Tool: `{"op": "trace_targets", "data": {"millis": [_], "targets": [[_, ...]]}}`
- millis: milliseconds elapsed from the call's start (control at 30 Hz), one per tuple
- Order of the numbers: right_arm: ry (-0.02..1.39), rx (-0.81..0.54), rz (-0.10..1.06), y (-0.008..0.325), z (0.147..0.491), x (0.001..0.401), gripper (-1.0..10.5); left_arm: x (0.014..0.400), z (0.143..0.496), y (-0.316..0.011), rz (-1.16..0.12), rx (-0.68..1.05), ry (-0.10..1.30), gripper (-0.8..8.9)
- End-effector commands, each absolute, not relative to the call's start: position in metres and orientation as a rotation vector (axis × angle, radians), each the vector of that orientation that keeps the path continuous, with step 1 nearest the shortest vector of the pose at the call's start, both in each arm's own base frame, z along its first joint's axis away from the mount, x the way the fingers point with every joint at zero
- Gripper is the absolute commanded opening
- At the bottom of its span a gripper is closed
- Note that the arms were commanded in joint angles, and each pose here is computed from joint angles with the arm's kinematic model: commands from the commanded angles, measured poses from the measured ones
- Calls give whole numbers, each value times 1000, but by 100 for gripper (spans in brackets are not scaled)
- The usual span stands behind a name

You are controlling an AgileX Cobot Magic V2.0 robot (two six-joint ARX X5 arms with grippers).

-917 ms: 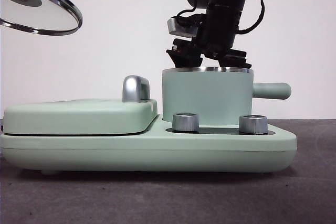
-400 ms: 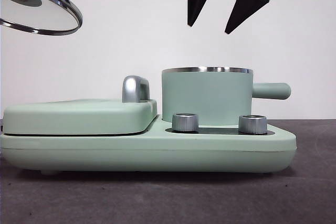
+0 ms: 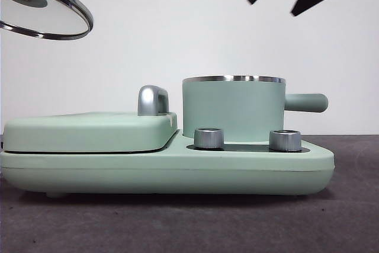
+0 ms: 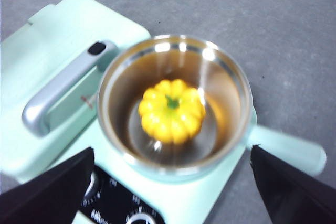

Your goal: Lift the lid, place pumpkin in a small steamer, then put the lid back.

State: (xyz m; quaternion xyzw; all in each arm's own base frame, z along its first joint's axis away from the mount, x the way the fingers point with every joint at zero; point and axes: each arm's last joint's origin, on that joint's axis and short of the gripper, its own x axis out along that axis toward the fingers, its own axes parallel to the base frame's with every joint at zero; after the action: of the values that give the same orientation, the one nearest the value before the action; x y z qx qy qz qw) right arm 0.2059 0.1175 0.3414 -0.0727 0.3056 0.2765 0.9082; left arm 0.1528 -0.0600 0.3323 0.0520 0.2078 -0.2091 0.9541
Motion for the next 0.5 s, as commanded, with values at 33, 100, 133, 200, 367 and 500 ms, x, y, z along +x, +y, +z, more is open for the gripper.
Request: {"op": "trace_targets", "data": {"millis": [33, 100, 133, 200, 367, 500], "targets": [[604, -134, 571, 109, 337, 189, 458, 154, 339, -62, -453, 106, 374, 8], [590, -135, 561, 102, 333, 176, 458, 154, 339, -63, -473, 102, 374, 8], [581, -136, 552, 98, 331, 171, 458, 155, 339, -63, -483, 100, 376, 8], [557, -135, 535, 90, 327, 158, 458, 157, 338, -66, -510, 98, 380, 8], [505, -132, 502, 73, 324, 129, 449, 161, 337, -76, -559, 103, 369, 8], [496, -132, 494, 61, 322, 109, 448, 168, 336, -88, -603, 107, 343, 8]]}}
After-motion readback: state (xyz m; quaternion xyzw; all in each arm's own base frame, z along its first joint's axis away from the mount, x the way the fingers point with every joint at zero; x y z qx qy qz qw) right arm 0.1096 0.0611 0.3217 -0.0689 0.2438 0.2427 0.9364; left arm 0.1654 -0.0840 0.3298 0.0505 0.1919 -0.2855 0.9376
